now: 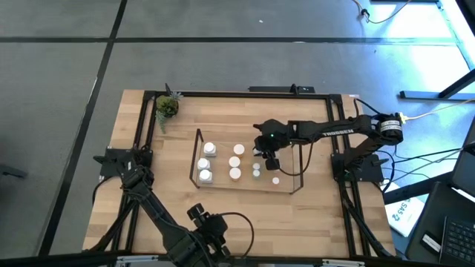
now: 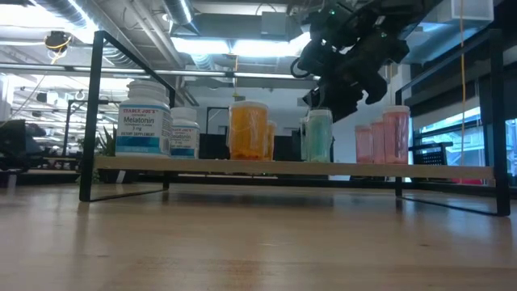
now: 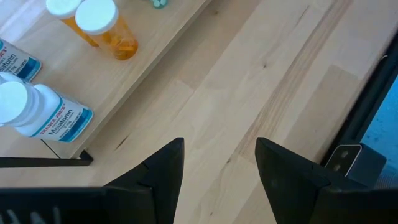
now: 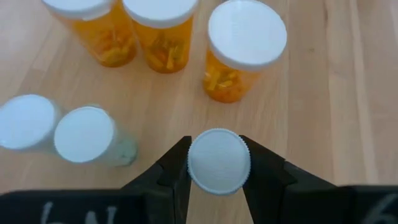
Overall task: Pick and place medicine bottles onto shelf by color
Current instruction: Put the light blue pill bottle on the shelf aligned with the other light blue pill bottle, then return to Home Position
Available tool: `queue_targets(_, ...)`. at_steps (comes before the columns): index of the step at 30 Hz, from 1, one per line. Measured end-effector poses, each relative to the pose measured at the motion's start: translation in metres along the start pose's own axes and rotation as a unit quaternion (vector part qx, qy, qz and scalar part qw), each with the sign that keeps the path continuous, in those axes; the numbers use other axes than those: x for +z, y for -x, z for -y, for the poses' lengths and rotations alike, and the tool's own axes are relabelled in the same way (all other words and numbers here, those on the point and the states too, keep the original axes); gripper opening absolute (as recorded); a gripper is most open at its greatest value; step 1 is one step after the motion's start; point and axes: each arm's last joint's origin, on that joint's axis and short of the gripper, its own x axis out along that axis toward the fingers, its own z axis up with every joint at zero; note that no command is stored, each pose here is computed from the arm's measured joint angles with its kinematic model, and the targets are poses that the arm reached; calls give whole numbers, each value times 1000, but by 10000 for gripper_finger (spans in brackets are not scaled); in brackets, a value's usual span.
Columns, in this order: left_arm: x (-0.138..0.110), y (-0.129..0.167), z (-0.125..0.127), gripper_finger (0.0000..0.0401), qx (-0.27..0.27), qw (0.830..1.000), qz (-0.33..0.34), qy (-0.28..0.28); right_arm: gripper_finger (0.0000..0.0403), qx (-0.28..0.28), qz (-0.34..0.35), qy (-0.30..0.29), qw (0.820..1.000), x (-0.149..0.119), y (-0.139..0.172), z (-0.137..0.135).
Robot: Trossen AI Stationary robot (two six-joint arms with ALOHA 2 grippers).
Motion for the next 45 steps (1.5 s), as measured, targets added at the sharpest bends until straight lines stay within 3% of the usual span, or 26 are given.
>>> queue_targets(18,0,0,0,192,-1,1000,-2,0,121,14,-4,-3,1000,-3,-13,1)
queue_targets(31,0,0,0,192,-1,1000,-2,0,146,3,-7,-4,1000,-4,-13,2)
queue_targets(38,0,0,0,192,0,1000,-2,0,183,4,-5,-17,1000,-3,-13,2)
queue_targets(45,0,0,0,192,0,1000,-2,0,197,5,-9,-30,999,11,-4,4)
